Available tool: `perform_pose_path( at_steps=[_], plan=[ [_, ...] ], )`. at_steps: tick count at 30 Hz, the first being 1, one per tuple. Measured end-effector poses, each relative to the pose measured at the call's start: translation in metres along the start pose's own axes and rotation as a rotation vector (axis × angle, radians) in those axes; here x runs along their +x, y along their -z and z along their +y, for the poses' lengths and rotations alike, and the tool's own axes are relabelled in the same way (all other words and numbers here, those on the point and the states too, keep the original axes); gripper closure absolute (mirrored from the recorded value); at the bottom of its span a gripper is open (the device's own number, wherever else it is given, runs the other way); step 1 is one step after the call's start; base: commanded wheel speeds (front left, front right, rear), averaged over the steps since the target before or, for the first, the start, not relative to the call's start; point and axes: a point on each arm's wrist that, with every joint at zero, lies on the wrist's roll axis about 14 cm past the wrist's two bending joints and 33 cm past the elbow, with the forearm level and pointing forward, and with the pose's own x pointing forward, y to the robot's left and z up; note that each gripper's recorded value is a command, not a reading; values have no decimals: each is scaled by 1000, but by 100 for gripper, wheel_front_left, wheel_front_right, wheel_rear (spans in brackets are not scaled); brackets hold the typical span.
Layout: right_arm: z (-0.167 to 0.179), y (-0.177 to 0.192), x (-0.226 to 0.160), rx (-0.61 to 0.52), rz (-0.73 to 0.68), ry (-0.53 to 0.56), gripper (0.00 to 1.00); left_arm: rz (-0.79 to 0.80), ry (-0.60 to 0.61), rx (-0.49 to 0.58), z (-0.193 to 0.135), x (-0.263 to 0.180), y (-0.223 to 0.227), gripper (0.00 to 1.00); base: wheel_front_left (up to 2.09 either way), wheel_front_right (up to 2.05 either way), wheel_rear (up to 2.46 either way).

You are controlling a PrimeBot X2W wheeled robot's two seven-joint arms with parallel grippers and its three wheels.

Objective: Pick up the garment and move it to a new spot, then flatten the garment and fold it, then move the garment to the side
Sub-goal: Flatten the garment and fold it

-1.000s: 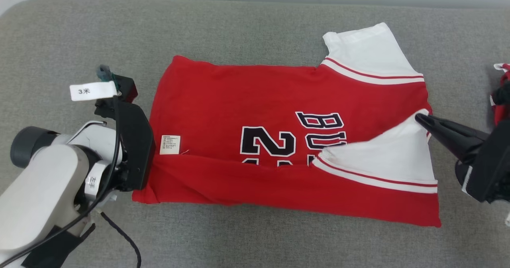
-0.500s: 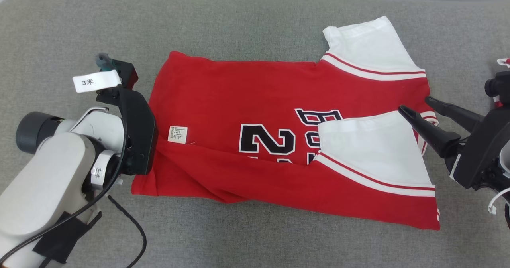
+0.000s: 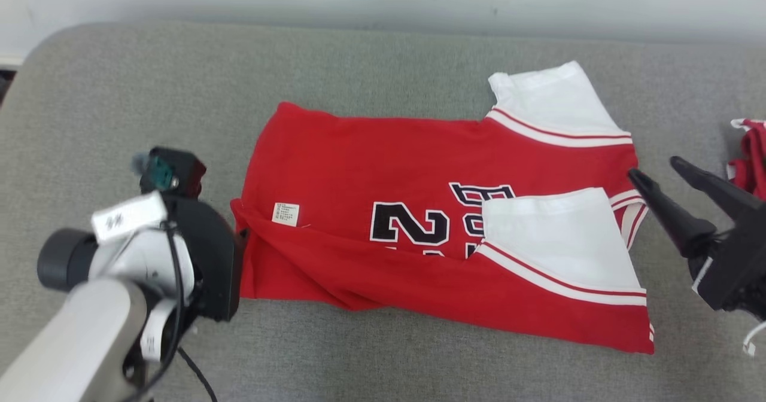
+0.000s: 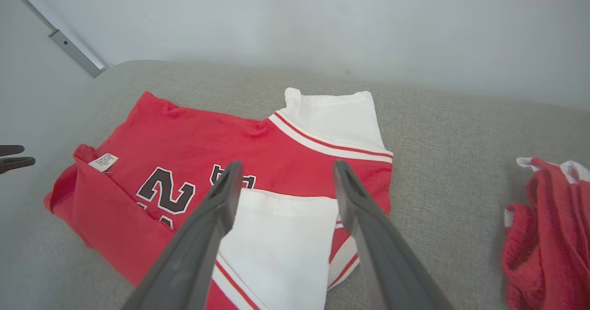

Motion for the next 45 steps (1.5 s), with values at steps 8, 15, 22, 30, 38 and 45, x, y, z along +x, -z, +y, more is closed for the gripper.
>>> perform_pose_path(
  at_steps=[8, 15, 22, 30, 38, 45],
  plan=[
    [-4, -7, -33, -4, -128, 107, 0, -223, -10, -104, -7, -34, -3, 0, 0, 0, 0],
    [-1, 15, -58, 33, -147, 181, 0, -319, 12, -146, -23, -51, 16, 0, 0, 0, 0],
    [1, 58, -70, 68, -55, 243, 0, -289, 49, -129, -45, -44, 41, 0, 0, 0, 0],
    [-10, 110, -79, 132, 94, 314, 0, -222, 65, -87, -57, -27, 61, 0, 0, 0, 0],
    [-13, 130, -74, 164, 159, 322, 0, -217, 63, -60, -57, -19, 59, 0, 0, 0, 0],
    [-15, 139, -68, 181, 189, 321, 0, -224, 20, -46, -46, -12, 55, 0, 0, 0, 0]
  ],
)
